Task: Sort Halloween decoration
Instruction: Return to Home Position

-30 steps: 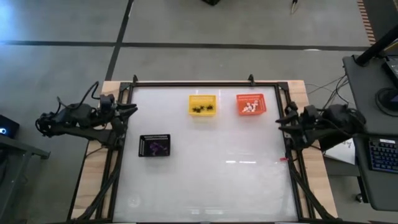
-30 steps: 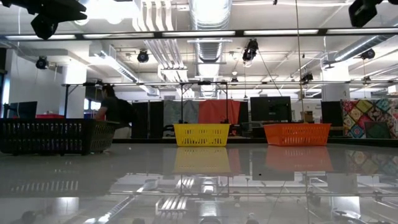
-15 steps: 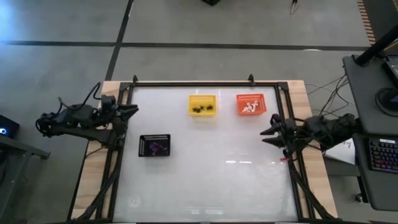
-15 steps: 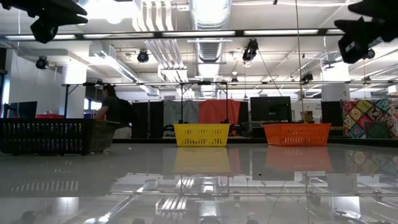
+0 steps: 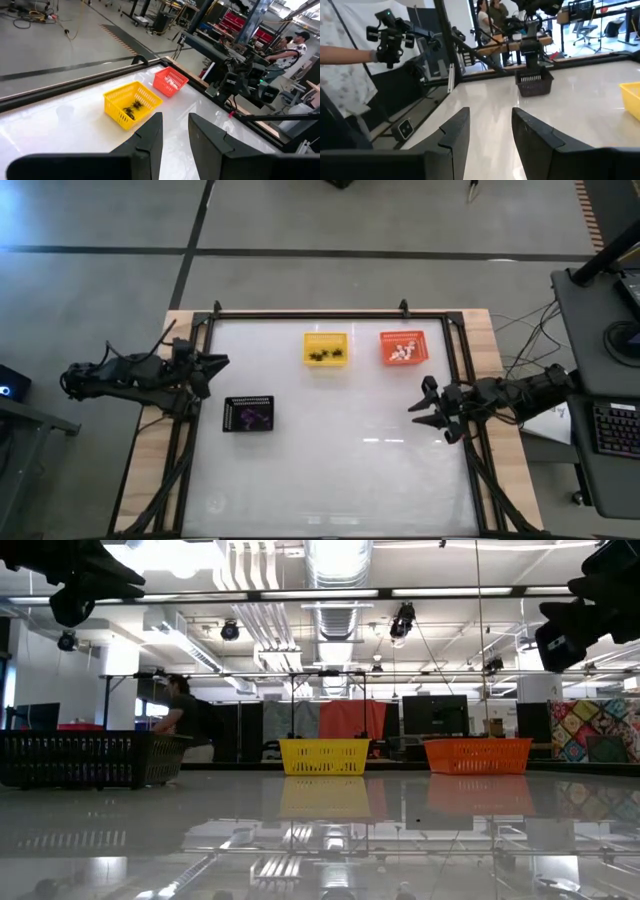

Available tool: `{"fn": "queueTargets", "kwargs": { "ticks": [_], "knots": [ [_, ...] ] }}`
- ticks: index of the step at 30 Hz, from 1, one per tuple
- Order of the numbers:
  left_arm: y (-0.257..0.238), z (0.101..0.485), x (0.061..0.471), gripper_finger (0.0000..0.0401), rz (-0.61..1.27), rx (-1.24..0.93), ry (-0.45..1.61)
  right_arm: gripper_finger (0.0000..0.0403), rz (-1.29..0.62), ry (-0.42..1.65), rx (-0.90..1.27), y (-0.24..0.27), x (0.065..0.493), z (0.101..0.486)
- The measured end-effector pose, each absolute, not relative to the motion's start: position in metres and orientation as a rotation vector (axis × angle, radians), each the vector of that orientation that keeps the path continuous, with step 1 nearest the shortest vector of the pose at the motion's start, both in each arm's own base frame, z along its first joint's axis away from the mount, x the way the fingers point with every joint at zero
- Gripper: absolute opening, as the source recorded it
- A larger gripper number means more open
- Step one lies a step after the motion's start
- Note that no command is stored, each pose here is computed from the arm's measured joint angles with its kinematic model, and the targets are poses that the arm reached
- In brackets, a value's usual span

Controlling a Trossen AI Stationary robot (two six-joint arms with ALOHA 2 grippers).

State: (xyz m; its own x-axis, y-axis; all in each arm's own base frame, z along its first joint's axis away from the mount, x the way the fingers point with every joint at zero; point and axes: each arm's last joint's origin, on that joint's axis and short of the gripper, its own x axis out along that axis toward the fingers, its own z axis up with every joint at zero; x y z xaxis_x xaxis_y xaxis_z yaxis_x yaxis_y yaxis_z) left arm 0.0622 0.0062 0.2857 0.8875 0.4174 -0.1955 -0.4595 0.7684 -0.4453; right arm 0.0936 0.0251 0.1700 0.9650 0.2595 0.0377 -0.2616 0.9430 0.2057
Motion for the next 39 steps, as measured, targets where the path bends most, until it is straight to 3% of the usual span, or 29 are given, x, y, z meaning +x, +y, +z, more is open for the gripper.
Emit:
{"fn": "queueTargets", "kwargs": {
  "ticks": [12,22,31,39],
  "knots": [
    [0.006,0.286,0.063,0.0075,0.482,-0.497,0.076,0.0137,0.277,0.022,0.082,0.026,0.096,0.166],
    [0.006,0.288,0.063,0.0075,0.474,-0.492,0.064,0.0137,0.265,0.13,0.219,0.027,0.101,0.159],
    [0.006,0.288,0.064,0.0075,0.466,-0.395,0.078,0.0137,0.264,0.141,0.213,0.028,0.101,0.158],
    [0.004,0.285,0.08,0.0075,0.434,-0.295,-0.105,0.0137,0.264,0.14,0.213,0.028,0.101,0.158]
  ]
}}
